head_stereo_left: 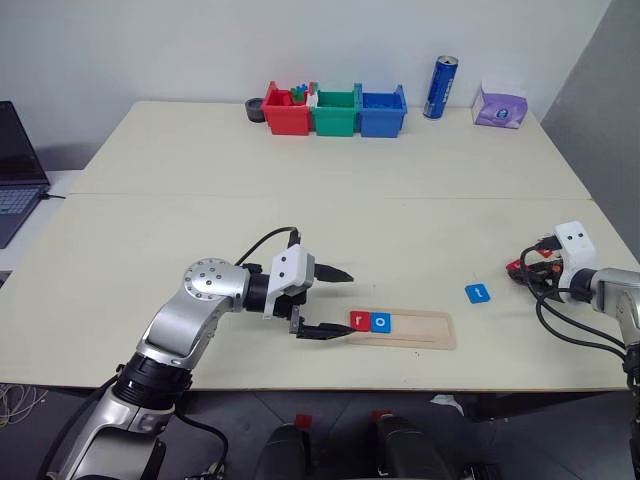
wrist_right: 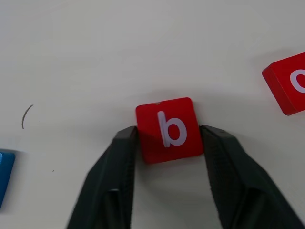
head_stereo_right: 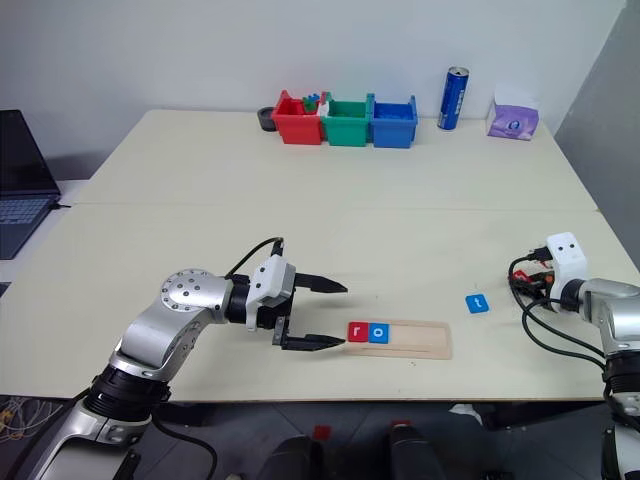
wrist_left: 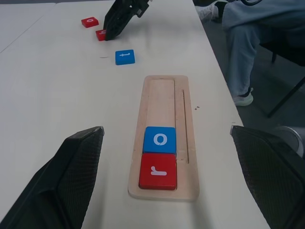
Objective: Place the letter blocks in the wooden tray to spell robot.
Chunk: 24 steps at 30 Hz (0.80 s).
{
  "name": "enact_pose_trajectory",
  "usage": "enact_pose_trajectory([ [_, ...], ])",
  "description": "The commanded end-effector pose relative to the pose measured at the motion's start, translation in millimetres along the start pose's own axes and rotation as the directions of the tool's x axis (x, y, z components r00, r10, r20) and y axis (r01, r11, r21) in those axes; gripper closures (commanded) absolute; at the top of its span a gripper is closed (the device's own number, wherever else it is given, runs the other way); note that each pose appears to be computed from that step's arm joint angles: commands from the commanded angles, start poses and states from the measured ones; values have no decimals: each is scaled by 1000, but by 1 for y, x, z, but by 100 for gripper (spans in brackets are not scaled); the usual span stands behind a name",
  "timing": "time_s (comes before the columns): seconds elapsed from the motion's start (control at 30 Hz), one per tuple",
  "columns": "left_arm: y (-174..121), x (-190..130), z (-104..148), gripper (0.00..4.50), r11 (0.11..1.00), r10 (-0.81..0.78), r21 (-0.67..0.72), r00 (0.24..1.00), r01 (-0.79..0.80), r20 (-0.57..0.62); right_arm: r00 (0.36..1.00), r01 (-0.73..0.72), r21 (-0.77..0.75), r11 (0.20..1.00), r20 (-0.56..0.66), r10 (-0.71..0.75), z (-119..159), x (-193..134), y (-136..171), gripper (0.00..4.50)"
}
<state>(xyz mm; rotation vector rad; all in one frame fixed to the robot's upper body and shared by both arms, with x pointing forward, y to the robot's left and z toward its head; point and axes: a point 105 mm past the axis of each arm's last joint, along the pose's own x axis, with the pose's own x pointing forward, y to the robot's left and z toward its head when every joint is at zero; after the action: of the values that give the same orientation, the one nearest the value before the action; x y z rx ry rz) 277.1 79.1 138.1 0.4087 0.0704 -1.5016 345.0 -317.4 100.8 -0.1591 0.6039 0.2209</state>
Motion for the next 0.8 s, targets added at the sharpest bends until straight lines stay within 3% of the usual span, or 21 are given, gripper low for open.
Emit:
enact_pose_trajectory([
  [0.03,-3,2,7,0,999,-15,39,1000,15,18,999,31,-19,999,-9,-32,2,-6,-8,305],
  [0.2,-4,-2,3,0,999,-11,34,1000,10,3,992,103,-48,994,75,-99,14,-28,-11,305],
  [0.3,-4,-4,2,0,1000,-6,27,1000,6,0,984,122,-40,992,133,-116,16,-48,4,305],
  [0.57,-4,-3,3,0,1000,-14,28,1000,14,9,975,162,110,981,138,-176,-17,-74,53,305],
  [0.8,-2,0,5,0,999,-32,36,999,32,12,976,167,221,961,103,-193,-44,-71,89,305],
])
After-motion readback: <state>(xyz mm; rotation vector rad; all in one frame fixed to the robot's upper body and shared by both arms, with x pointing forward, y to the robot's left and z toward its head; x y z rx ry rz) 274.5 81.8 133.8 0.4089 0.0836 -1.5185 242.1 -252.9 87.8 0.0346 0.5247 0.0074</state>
